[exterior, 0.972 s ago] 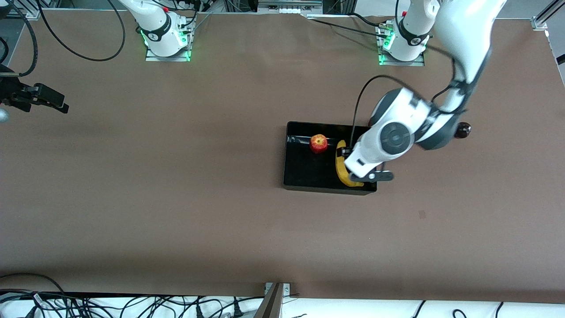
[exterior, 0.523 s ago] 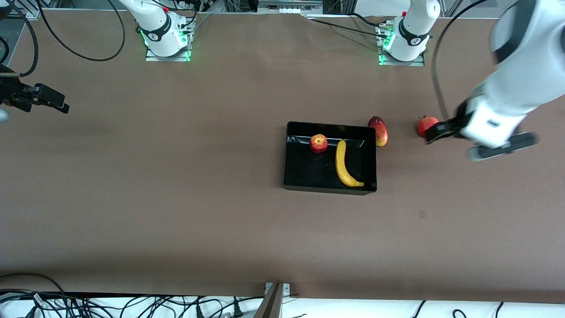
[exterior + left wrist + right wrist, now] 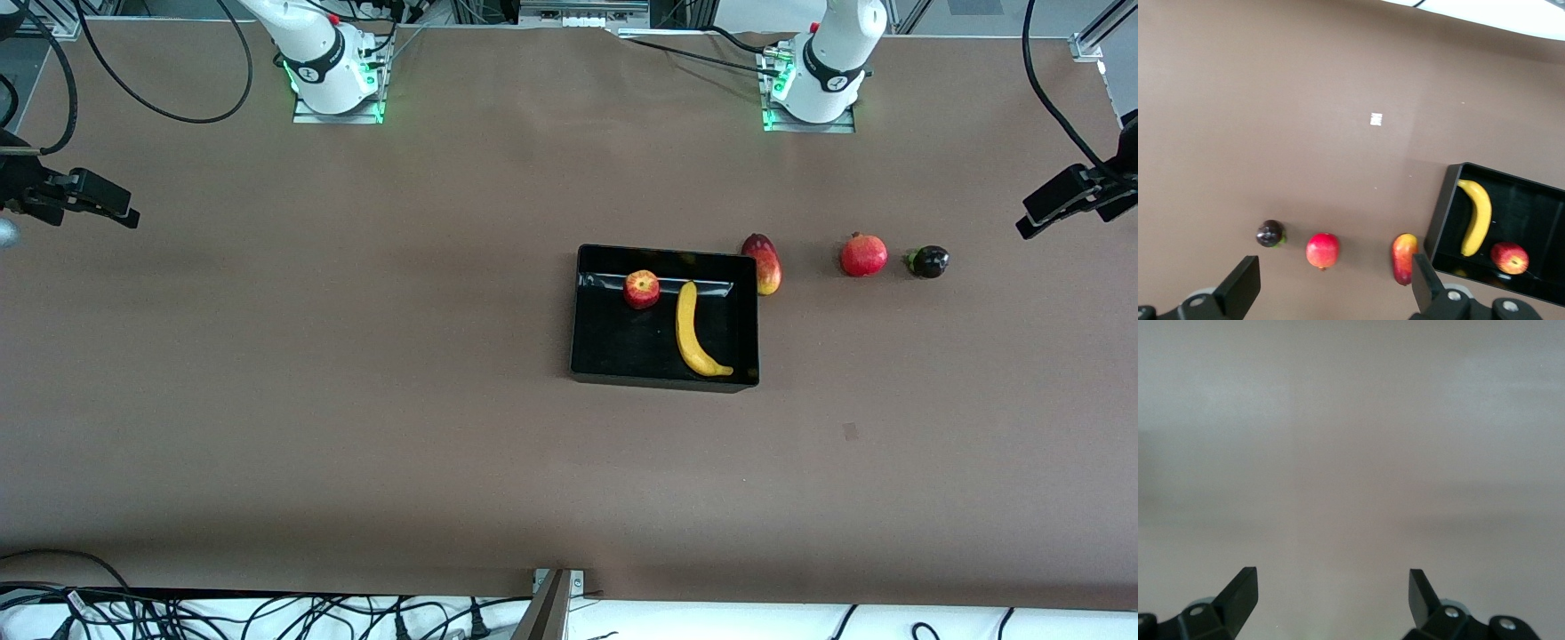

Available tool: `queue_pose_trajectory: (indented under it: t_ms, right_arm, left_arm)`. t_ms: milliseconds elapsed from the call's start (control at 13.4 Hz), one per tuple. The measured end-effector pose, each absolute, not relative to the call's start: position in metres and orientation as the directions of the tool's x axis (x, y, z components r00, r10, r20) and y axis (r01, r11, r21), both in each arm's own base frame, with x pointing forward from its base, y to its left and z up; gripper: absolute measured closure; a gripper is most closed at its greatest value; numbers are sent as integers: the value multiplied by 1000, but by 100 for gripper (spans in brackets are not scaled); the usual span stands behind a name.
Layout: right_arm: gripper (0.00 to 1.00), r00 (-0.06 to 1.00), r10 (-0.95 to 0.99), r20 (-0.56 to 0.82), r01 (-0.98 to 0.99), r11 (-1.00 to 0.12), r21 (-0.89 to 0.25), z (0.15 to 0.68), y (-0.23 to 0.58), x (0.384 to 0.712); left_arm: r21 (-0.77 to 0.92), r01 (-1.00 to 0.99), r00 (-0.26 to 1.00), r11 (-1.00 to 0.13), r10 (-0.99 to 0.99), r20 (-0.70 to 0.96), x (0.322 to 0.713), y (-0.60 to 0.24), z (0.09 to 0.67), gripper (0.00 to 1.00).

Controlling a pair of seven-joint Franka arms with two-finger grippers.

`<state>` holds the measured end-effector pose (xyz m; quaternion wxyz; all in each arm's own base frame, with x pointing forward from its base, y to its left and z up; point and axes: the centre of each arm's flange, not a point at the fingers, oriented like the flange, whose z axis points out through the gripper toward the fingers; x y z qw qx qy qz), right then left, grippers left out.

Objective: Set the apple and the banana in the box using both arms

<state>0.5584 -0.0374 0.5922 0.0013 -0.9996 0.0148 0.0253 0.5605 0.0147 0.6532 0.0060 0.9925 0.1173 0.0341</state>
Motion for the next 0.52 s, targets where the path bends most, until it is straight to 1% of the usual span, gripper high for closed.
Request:
queue_pose_trajectory:
  t_ms: [523]
  right_arm:
    - [0, 998, -29, -51, -30, -1000, -2, 592, -37, 558]
  left_arm:
    - [21, 134, 989, -991, 135, 61, 561, 14, 651, 0]
